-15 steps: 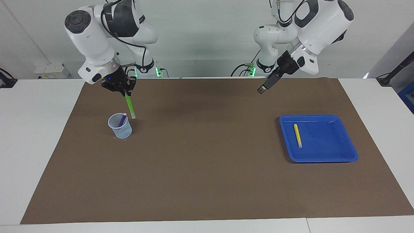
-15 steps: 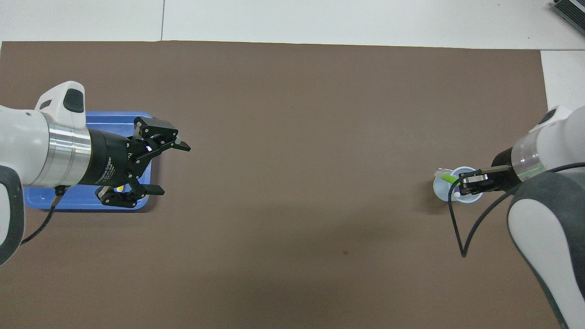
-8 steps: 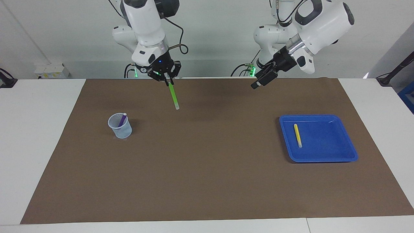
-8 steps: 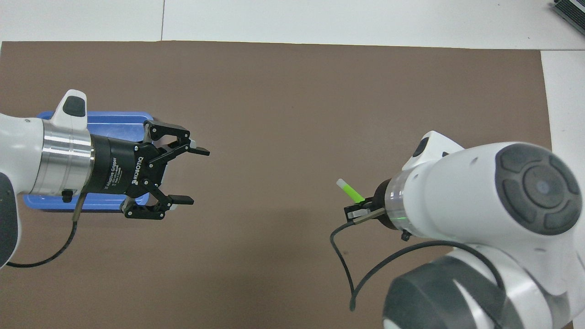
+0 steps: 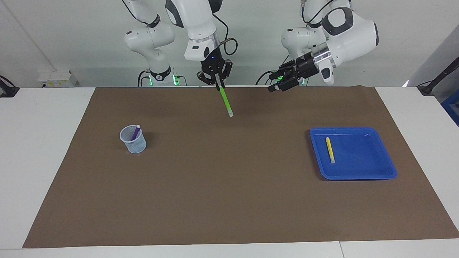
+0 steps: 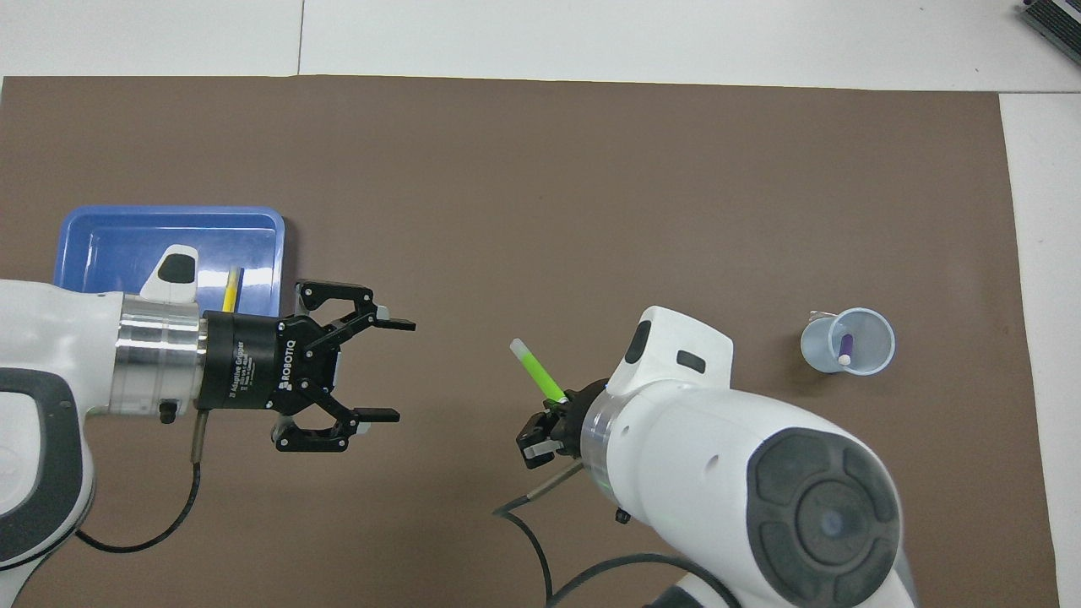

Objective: Right arm passes pens to left for tray arrangement
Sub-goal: 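Carry the green pen toward the open left gripper, then close the left gripper on the green pen while the right gripper releases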

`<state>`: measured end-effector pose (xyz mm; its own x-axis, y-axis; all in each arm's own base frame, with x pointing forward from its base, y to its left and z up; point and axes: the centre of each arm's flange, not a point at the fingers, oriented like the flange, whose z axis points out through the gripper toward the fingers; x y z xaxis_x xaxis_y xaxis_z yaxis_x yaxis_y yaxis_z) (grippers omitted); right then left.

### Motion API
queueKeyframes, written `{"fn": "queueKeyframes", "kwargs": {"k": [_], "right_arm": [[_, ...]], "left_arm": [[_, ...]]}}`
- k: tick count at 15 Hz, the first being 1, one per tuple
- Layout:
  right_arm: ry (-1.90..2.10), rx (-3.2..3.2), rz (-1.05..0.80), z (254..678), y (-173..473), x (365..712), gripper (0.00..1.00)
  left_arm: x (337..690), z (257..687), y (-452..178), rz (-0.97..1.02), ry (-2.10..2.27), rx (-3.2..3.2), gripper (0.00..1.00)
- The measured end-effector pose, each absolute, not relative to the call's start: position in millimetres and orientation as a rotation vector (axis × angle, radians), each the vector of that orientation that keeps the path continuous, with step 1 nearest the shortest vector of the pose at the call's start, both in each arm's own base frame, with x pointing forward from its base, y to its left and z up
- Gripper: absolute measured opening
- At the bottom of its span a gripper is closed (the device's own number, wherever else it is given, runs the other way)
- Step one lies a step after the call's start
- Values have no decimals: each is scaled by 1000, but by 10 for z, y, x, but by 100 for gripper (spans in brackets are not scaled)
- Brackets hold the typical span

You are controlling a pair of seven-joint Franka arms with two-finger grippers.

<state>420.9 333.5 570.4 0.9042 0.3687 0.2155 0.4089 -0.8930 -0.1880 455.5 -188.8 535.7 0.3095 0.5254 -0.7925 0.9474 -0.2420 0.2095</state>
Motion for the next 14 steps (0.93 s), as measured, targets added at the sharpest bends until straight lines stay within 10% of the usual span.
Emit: {"fn": "queueKeyframes", "kwargs": {"k": [14], "right_arm": [[-683, -2810, -305, 5845, 3563, 3997, 19]], "left_arm": [[4261, 4920, -2534, -767, 1336, 1836, 99]]}}
